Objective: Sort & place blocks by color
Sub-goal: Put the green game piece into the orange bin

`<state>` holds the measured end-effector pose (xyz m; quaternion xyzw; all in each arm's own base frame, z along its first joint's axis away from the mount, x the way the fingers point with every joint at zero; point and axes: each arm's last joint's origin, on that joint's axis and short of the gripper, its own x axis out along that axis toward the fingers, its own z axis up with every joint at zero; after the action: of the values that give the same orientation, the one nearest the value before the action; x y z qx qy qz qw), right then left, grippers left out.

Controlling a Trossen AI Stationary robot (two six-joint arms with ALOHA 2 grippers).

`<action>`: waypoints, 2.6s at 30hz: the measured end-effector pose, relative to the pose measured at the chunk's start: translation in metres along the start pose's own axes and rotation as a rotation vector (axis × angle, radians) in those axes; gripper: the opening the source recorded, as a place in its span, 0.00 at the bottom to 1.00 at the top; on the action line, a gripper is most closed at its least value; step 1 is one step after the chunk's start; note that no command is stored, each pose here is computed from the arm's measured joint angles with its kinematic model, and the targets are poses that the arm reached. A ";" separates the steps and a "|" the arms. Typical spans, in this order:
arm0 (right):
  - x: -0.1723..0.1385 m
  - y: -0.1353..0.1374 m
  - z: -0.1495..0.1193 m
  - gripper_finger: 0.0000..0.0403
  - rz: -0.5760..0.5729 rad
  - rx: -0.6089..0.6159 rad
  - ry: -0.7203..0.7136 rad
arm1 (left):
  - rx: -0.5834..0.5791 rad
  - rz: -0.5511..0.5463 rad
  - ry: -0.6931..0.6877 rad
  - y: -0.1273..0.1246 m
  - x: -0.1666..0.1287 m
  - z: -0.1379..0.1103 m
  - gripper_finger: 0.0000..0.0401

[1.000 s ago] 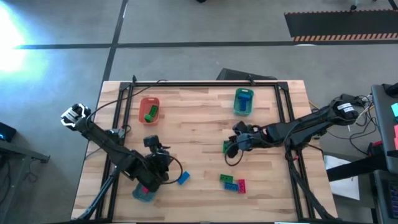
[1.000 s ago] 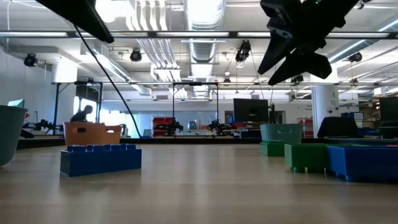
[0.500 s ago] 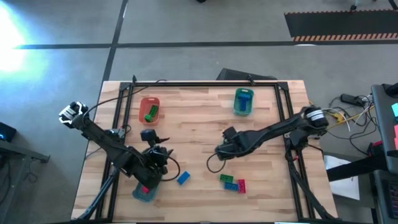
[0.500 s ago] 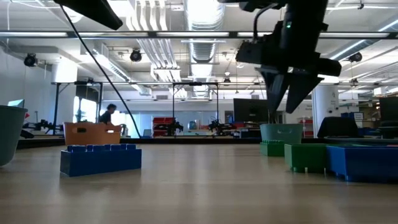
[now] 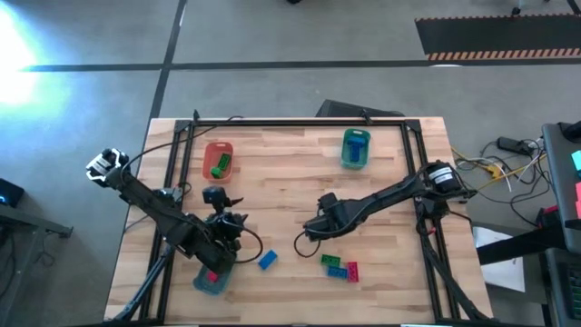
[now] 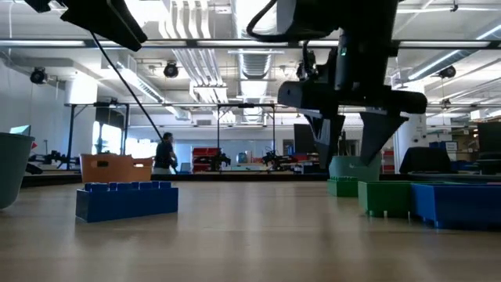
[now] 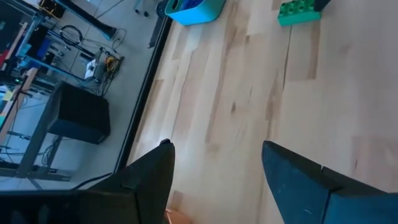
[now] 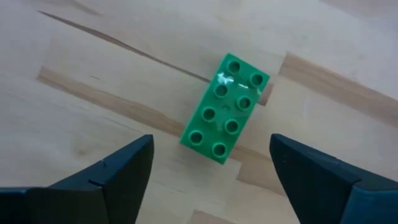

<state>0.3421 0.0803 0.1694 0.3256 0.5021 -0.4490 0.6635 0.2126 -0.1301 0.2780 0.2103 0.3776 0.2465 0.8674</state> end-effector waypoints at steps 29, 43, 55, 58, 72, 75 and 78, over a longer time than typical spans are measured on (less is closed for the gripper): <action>0.026 0.001 -0.007 0.27 -0.048 -0.016 -0.054 | -0.014 0.009 -0.010 0.000 0.000 0.000 0.56; -0.009 -0.005 -0.005 0.27 0.038 -0.286 -0.100 | -0.149 -0.077 -0.070 -0.018 0.010 -0.001 0.56; -0.064 -0.017 -0.008 0.27 0.138 -0.487 -0.370 | -0.269 -0.197 -0.215 -0.037 0.018 0.006 0.56; -0.077 -0.015 -0.017 0.27 0.194 -0.563 -0.502 | -0.280 -0.225 -0.310 -0.041 0.019 0.012 0.56; -0.095 -0.004 -0.051 0.27 0.770 -0.793 -1.024 | -0.454 -0.387 -0.763 -0.030 0.038 0.024 0.56; -0.092 -0.004 -0.050 0.27 0.816 -0.806 -1.080 | -0.440 -0.477 -0.812 -0.028 0.043 0.025 0.56; -0.093 -0.003 -0.049 0.27 0.841 -0.837 -1.109 | -0.458 -0.492 -0.840 -0.024 0.046 0.029 0.56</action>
<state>0.3123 0.1474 0.2449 -0.0581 0.0622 -0.0329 0.9958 0.2679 -0.1273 0.2577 0.0016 -0.0271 0.0065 0.9996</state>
